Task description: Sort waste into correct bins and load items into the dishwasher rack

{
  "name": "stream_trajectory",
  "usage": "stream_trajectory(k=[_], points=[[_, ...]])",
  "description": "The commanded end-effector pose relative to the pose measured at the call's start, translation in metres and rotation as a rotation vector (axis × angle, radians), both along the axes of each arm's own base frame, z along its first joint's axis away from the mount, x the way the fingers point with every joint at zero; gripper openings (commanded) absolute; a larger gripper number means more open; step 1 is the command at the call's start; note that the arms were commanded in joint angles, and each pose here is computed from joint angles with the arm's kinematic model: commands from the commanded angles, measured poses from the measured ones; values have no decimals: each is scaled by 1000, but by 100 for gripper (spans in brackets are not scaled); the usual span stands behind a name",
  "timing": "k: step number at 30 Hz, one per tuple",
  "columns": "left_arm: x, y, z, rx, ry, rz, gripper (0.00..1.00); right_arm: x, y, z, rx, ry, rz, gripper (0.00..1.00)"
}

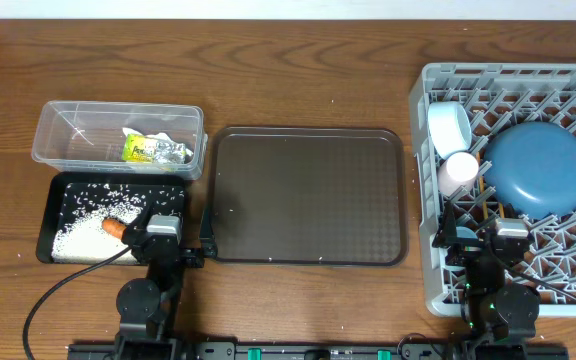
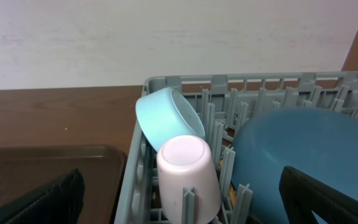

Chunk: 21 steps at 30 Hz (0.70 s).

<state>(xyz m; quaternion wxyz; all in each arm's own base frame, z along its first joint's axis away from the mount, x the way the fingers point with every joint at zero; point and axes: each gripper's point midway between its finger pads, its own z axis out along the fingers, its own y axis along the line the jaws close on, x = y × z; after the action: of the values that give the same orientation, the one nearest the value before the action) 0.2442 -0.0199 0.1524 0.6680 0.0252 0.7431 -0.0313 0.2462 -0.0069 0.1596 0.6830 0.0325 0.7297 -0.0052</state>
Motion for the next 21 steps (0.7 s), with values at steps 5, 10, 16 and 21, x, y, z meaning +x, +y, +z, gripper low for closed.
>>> stream_trajectory(k=[5, 10, 16, 21], points=[[-1, 6, -14, -13, 44, 31, 98, 0, -2, -1, 13, -3, -7, 99], [0, 11, -14, -14, 44, 51, 98, 0, -2, -1, 13, -3, -7, 99], [0, 11, -14, -14, 44, 51, 98, 0, -2, -1, 13, -3, -7, 99], [0, 11, -15, -13, 47, 51, 98, 0, -2, -1, 13, -3, -7, 99]])
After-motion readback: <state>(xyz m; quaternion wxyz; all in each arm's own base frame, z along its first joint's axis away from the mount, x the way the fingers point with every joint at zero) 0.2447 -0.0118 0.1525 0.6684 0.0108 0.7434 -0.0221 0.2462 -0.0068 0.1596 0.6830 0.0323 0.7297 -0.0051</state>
